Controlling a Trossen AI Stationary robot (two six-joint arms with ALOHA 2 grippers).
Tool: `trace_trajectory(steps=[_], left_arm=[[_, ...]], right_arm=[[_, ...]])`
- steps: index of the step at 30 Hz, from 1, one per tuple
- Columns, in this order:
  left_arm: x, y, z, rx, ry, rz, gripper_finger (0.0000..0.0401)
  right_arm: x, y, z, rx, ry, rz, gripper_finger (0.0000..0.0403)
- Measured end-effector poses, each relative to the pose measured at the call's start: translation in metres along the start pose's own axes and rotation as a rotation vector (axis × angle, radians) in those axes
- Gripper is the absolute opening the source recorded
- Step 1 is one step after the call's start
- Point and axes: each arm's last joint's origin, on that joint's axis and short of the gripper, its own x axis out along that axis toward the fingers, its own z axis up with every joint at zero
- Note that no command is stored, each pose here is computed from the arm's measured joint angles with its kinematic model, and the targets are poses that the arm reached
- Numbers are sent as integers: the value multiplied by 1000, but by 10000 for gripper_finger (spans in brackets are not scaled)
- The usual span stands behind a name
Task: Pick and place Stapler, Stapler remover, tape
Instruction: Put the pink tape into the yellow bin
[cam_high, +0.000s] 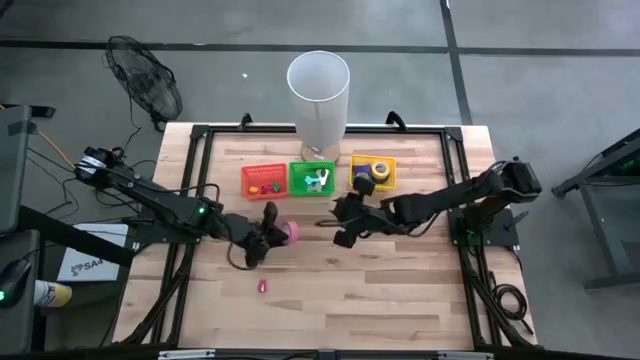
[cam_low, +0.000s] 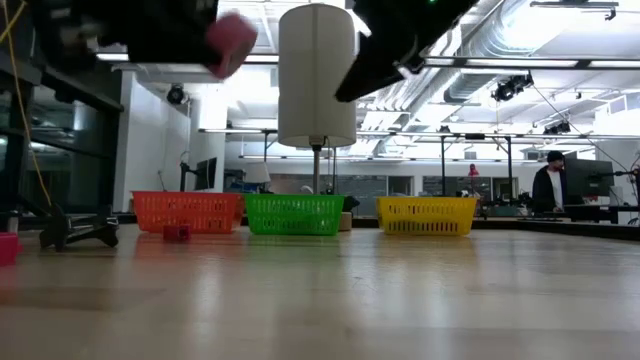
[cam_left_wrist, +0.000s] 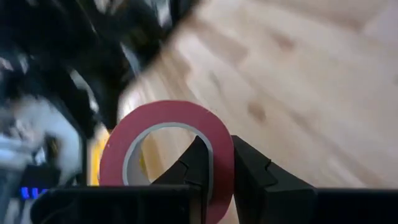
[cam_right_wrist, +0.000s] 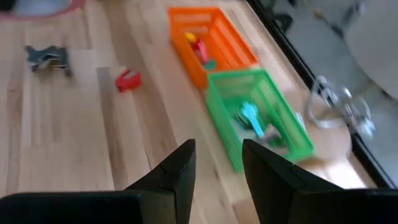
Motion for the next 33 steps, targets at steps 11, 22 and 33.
trace_trajectory(steps=[11, 22, 33], left_arm=[[0, 0, 5, 22, -245, 46, 36], [0, -3, -23, -18, -522, 33, 36], [-4, 2, -41, -32, -700, -21, 36]], right_arm=[[18, 44, 3, -192, -206, -79, 124], [1, 70, 14, -260, -398, -9, 124], [-1, 71, 28, -249, -573, 119, 124]])
